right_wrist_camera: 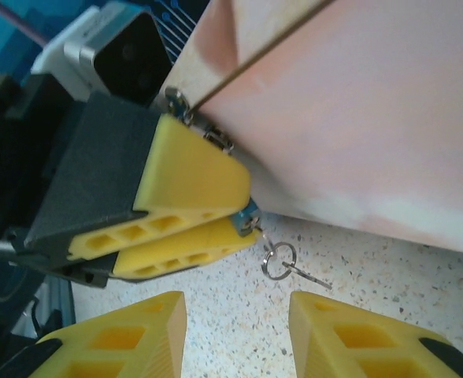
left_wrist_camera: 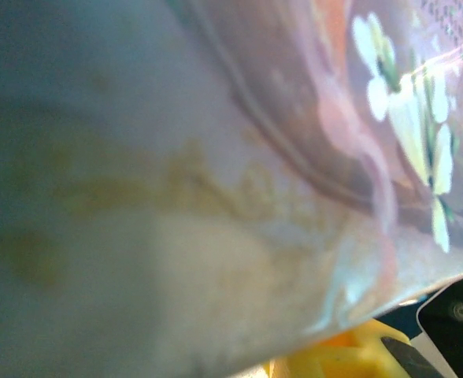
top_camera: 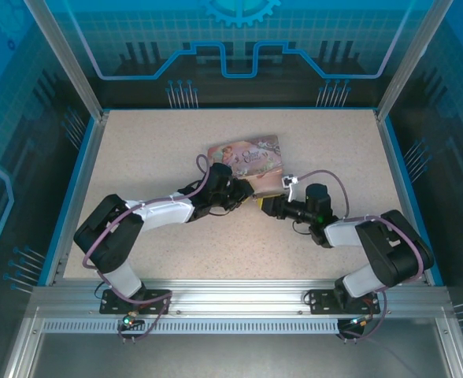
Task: Unlock the padlock with the key
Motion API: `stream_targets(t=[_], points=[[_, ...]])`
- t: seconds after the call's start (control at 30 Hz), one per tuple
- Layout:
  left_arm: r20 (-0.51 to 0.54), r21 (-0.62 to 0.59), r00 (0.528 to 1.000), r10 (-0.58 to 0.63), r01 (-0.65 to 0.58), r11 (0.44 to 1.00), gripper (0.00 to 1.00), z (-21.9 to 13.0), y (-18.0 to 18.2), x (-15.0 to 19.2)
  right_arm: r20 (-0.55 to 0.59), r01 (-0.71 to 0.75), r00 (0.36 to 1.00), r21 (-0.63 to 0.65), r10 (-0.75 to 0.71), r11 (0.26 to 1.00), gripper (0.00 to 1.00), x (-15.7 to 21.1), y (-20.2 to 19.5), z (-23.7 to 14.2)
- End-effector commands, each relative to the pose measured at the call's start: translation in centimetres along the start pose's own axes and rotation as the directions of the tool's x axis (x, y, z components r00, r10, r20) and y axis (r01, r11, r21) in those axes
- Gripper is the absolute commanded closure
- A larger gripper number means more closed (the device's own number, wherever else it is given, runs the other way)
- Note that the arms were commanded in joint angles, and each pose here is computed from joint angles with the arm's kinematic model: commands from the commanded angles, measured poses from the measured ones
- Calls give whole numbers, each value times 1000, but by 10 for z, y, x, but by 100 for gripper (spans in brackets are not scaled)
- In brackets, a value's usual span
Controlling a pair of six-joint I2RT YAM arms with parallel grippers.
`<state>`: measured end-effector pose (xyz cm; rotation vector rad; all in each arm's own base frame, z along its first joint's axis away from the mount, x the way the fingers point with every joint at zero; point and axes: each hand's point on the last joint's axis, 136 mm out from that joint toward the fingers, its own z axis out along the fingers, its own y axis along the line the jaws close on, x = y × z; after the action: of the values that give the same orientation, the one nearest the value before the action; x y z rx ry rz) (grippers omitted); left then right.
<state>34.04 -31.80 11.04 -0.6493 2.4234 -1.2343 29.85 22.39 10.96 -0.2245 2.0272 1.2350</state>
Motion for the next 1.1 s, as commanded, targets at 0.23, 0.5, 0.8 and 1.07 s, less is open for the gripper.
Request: stream_targets(t=[0.23,0.5,0.8,1.07], points=[[-41,150,999,7,-1,989,100,-9,-45,2,40,-80,996,-11,80,997,61,-8,-2,7],[-40,152,999,7,-1,988,100,-10,-47,1,47,-97,994,-26,98,995,64,-6,-6,18],[-44,145,999,5,2,989,100,-9,-44,2,51,-88,994,-71,92,994,66,-11,1,29],[-44,150,999,3,4,989,100,-9,-46,2,42,-100,994,-79,104,992,72,-7,4,35]])
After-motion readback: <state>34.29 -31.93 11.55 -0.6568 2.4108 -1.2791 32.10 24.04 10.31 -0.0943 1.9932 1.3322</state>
